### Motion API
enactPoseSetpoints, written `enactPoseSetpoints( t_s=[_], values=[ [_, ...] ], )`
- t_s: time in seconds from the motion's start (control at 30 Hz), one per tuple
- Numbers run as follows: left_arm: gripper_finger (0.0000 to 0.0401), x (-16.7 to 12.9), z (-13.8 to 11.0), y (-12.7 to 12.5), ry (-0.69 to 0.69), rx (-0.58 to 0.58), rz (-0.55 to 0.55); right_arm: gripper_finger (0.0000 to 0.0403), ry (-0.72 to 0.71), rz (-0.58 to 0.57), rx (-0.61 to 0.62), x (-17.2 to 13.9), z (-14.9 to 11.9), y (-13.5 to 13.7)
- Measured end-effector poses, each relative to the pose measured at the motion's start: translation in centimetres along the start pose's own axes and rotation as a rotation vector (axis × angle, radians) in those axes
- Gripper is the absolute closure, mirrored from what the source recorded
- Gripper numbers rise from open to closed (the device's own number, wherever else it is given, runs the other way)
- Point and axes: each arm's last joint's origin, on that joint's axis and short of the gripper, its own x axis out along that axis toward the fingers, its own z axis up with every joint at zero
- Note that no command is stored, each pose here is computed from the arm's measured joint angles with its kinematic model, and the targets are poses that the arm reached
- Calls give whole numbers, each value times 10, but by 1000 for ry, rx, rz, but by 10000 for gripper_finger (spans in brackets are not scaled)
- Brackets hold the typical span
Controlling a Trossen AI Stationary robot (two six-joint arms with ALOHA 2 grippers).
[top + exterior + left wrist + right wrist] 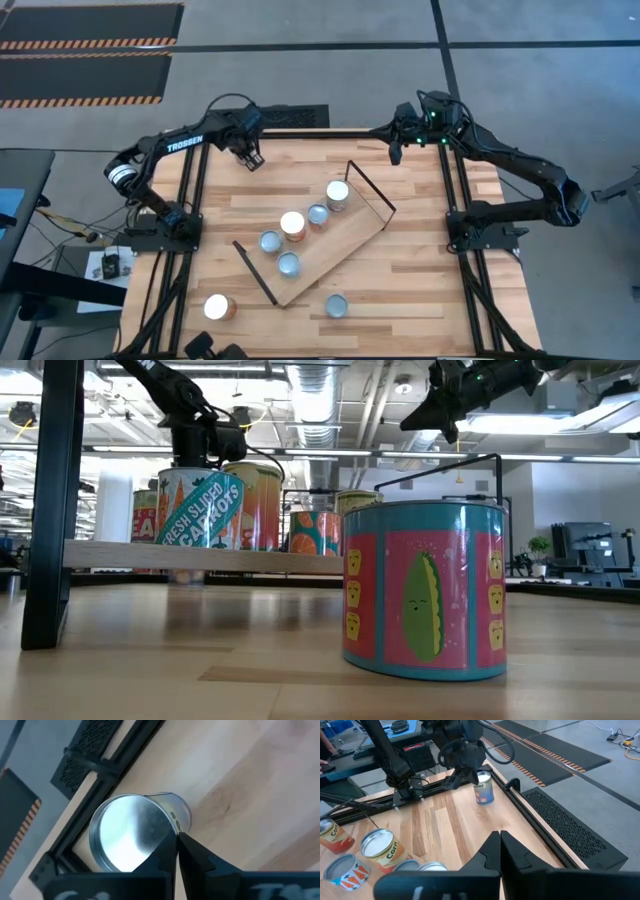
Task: Pick and place cans onto a shelf
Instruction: Put the canned peaches on the shelf aligned with the other canned peaches
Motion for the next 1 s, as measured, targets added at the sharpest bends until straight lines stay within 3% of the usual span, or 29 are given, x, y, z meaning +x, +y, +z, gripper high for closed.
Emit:
enactPoseSetpoints(
  t_s=[0.33,0.57,1.0],
  values=[
    [401,-7,12,-25,-119,34,-108,391,0,0,0,0,0,0],
    [401,-30,27,-41,-210,43,-144,391,-1,0,0,0,0,0],
    [401,-25,91,-83,-246,136,-235,391,-1,0,-1,0,0,0]
  ],
)
